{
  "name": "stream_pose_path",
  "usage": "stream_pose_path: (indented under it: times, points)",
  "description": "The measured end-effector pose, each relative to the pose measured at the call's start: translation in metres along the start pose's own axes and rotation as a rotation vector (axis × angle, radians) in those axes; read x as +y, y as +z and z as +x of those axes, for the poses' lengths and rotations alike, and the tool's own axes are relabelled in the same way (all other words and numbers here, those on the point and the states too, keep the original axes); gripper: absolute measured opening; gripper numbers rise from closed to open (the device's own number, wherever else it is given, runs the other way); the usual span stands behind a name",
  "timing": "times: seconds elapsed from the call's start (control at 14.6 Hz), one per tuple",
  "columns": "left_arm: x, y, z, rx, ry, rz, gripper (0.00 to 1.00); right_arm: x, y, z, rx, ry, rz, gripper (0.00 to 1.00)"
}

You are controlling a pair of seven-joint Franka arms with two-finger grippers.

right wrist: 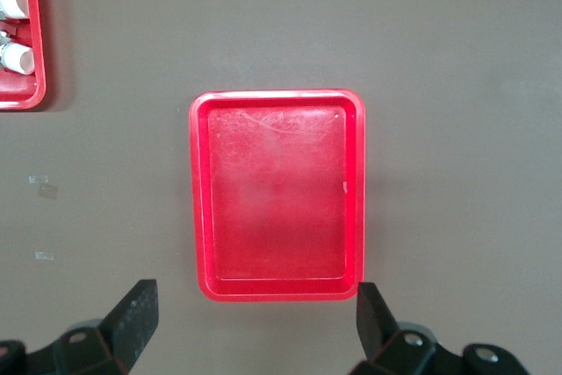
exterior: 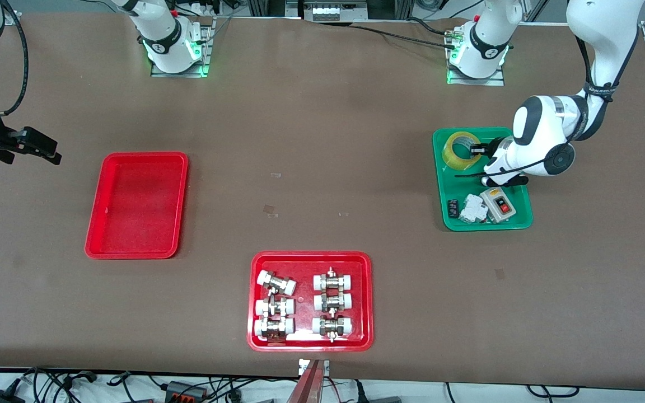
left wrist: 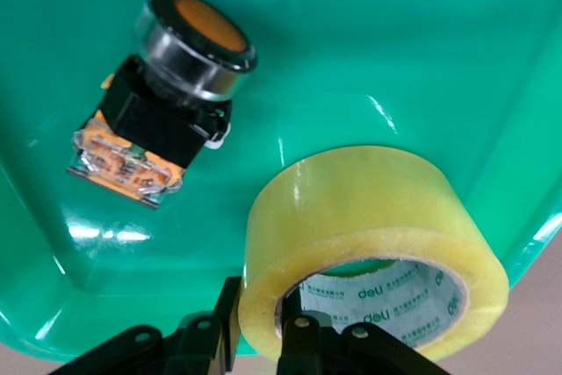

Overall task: Left arm passes tape to right arm into tray
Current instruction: 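Lower the left gripper onto the yellow tape roll and grasp it, then lift the tape with the left gripper while the right gripper rises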

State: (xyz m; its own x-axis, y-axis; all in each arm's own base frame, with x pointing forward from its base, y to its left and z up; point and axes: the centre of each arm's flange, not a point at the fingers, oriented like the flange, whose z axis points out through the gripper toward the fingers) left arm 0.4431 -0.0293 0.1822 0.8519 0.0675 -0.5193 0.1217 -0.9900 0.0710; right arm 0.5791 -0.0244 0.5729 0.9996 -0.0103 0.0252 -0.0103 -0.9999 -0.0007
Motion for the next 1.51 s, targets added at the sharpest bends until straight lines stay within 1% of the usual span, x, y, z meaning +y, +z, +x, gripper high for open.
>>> stream_pose_path:
  times: [0.14,0.27,0.55,0.62,0.69,0.76,0.96,1.03,1.17,1.31,1.37,1.44,1.51]
  points:
    - [0.005,-0.005,0.002,0.006,0.009,0.001,0.22,-0.003,0.0,0.0,0.0,-0.005,0.0,1.0]
    - [0.01,-0.024,0.006,-0.002,0.019,0.0,0.22,-0.008,-0.001,0.0,0.002,-0.014,0.001,1.0]
    - [0.026,-0.098,0.014,-0.023,0.048,-0.002,0.22,-0.039,-0.004,0.0,0.008,-0.067,0.004,1.0]
    - [0.033,-0.116,0.014,-0.024,0.061,0.0,0.22,-0.054,-0.001,0.0,-0.001,-0.093,0.006,1.0]
    - [0.043,-0.132,0.012,-0.024,0.078,0.001,0.22,-0.072,0.004,-0.001,-0.02,-0.124,0.008,1.0]
    - [0.057,-0.147,0.009,-0.029,0.095,-0.016,0.22,-0.09,0.012,-0.003,-0.046,-0.15,0.018,1.0]
    - [0.109,-0.19,-0.012,-0.077,0.16,-0.141,0.22,-0.12,0.031,-0.005,-0.116,-0.169,0.106,1.0]
    - [0.131,-0.206,-0.021,-0.087,0.181,-0.183,0.22,-0.122,0.041,-0.004,-0.142,-0.168,0.119,1.0]
    - [0.178,-0.237,-0.044,-0.103,0.193,-0.259,0.22,-0.123,0.06,0.002,-0.178,-0.166,0.125,1.0]
    - [0.23,-0.262,-0.071,-0.107,0.214,-0.342,0.22,-0.123,0.076,0.007,-0.203,-0.173,0.126,1.0]
    - [0.254,-0.271,-0.085,-0.114,0.231,-0.378,0.22,-0.123,0.081,0.01,-0.211,-0.183,0.137,1.0]
    - [0.274,-0.278,-0.096,-0.124,0.252,-0.413,0.22,-0.124,0.083,0.011,-0.214,-0.185,0.167,1.0]
    - [0.291,-0.283,-0.105,-0.132,0.27,-0.445,0.22,-0.128,0.083,0.012,-0.215,-0.183,0.214,1.0]
